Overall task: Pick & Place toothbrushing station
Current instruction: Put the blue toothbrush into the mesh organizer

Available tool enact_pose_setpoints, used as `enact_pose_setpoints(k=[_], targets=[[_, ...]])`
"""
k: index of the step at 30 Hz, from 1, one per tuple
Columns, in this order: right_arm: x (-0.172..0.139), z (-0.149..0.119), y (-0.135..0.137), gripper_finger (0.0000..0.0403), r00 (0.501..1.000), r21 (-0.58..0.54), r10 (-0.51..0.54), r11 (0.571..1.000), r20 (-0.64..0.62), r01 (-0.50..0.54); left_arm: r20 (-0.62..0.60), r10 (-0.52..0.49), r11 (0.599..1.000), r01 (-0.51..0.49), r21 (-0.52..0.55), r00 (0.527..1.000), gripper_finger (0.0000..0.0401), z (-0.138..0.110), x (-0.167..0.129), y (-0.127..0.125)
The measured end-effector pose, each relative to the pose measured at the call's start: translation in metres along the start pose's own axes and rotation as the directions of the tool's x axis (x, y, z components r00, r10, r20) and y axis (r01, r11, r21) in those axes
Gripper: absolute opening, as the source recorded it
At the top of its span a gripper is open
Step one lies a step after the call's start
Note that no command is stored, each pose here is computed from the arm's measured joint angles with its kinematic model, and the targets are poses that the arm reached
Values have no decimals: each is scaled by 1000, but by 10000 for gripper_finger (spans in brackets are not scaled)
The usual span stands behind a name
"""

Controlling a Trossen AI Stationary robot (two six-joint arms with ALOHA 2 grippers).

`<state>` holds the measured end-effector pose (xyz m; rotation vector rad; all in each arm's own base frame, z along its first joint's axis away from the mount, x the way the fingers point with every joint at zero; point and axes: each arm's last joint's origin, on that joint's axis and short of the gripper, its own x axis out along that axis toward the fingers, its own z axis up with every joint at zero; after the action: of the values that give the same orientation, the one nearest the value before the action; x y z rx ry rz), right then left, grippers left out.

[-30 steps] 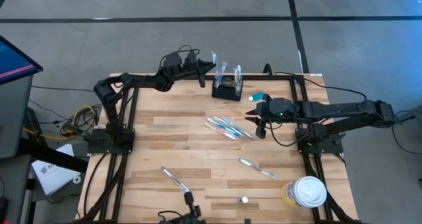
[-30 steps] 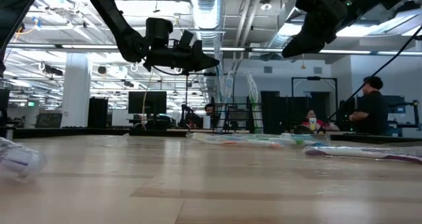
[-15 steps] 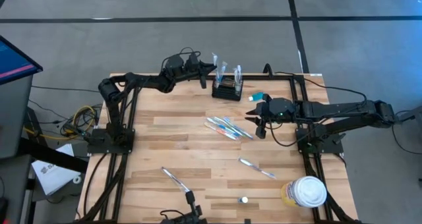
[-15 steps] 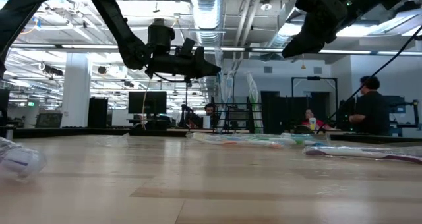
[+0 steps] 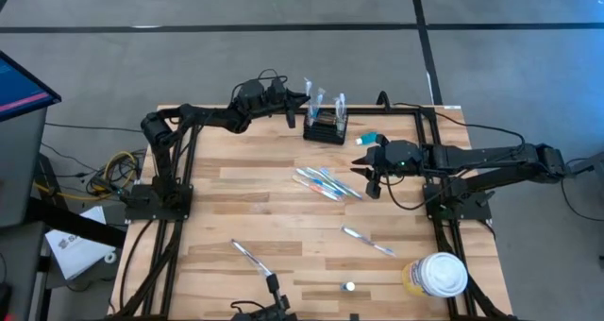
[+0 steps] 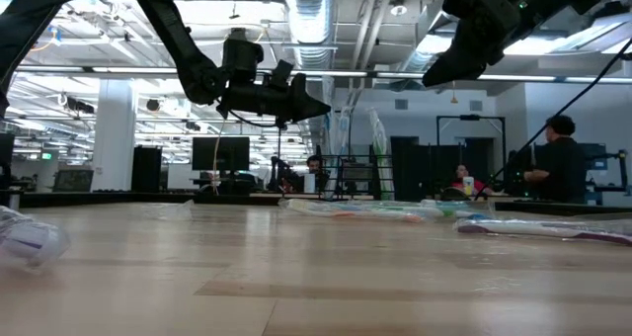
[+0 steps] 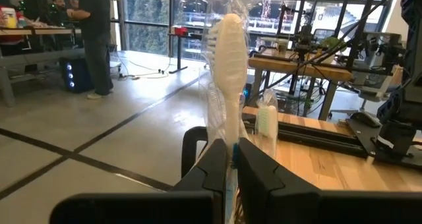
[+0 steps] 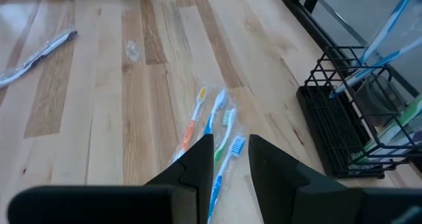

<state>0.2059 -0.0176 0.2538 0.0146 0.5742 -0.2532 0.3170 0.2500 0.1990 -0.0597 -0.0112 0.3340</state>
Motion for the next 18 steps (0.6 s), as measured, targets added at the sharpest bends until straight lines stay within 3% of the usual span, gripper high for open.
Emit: enact_pose_setpoints(k=[12, 18], targets=[[0, 2, 0, 87, 1000, 4, 1, 1000, 19, -1, -95, 8, 999, -11, -35, 995, 9, -37, 7, 5], [0, 2, 0, 87, 1000, 3, 1, 1000, 18, -1, -69, 6, 999, -9, -46, 998, 17, -36, 7, 5]])
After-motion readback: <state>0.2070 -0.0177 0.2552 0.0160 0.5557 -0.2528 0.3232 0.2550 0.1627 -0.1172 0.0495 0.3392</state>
